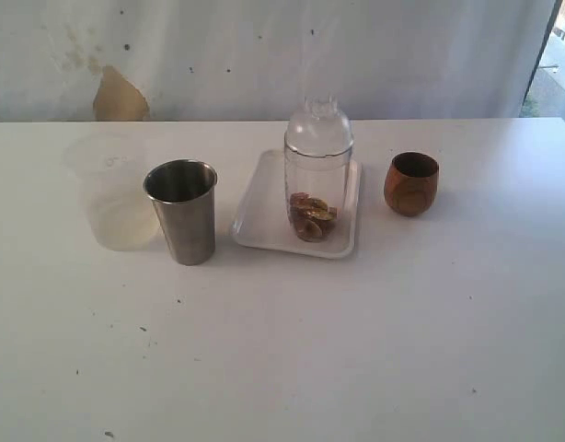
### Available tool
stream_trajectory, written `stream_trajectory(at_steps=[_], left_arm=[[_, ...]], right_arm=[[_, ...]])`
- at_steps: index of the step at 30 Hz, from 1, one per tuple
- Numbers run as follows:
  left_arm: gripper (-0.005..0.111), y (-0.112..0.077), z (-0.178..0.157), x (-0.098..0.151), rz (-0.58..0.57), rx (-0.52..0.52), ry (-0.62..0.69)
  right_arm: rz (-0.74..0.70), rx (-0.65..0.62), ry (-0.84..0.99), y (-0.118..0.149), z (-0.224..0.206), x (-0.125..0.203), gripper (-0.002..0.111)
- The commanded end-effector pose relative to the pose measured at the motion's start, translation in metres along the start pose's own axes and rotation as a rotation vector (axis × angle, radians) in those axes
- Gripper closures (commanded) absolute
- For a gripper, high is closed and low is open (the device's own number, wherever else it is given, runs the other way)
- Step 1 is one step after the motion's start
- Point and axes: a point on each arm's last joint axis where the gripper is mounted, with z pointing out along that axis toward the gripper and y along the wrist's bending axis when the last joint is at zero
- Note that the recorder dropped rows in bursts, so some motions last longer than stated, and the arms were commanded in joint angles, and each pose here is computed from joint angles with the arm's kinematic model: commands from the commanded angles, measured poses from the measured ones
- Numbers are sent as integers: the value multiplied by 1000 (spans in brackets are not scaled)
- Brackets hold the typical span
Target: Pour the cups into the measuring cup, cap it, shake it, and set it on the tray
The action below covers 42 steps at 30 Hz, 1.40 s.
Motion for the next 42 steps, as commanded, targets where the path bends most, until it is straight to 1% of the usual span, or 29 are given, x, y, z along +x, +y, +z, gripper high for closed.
stream_trajectory(at_steps=[1, 5, 9, 18, 20, 22, 23, 24, 25, 27, 30, 31, 32, 35, 37, 39, 41, 42], left_arm=[[106, 1, -24, 36, -59, -5, 13], [106, 1, -31, 61, -58, -7, 52], [106, 0, -30, 72, -59, -3, 80], [106, 1, -31, 73, -56, -6, 84], [106, 1, -31, 78, -56, -7, 99], [106, 0, -33, 86, -188, -11, 113], [106, 0, -37, 92, -420, -21, 124], [106, 0, -41, 97, -526, -31, 119], [106, 1, -43, 100, -562, -44, 110], [106, 6, -49, 105, -628, -122, 59], [106, 14, -58, 104, -860, -288, -87], [106, 16, -60, 104, -860, -318, -122], [106, 18, -62, 106, -848, -369, -156], [106, 23, -62, 115, -834, -421, -194], [106, 25, -62, 126, -830, -455, -200], [106, 26, -63, 129, -827, -477, -205], [106, 26, -63, 138, -850, -525, -118], [106, 26, -64, 140, -855, -534, -98]], right_arm=[[-4, 1, -8, 0, 0, 1, 108], [-4, 1, -8, 0, 0, 1, 108], [-4, 1, -8, 0, 0, 1, 108], [-4, 1, -8, 0, 0, 1, 108], [-4, 1, -8, 0, 0, 1, 108], [-4, 1, -8, 0, 0, 1, 108], [-4, 1, -8, 0, 0, 1, 108], [-4, 1, -8, 0, 0, 1, 108], [-4, 1, -8, 0, 0, 1, 108], [-4, 1, -8, 0, 0, 1, 108], [-4, 1, -8, 0, 0, 1, 108], [-4, 1, -8, 0, 0, 1, 108], [-4, 1, -8, 0, 0, 1, 108], [-4, 1, -8, 0, 0, 1, 108], [-4, 1, -8, 0, 0, 1, 108], [-4, 1, -8, 0, 0, 1, 108], [-4, 2, -6, 0, 0, 1, 108], [-4, 2, -6, 0, 0, 1, 108]])
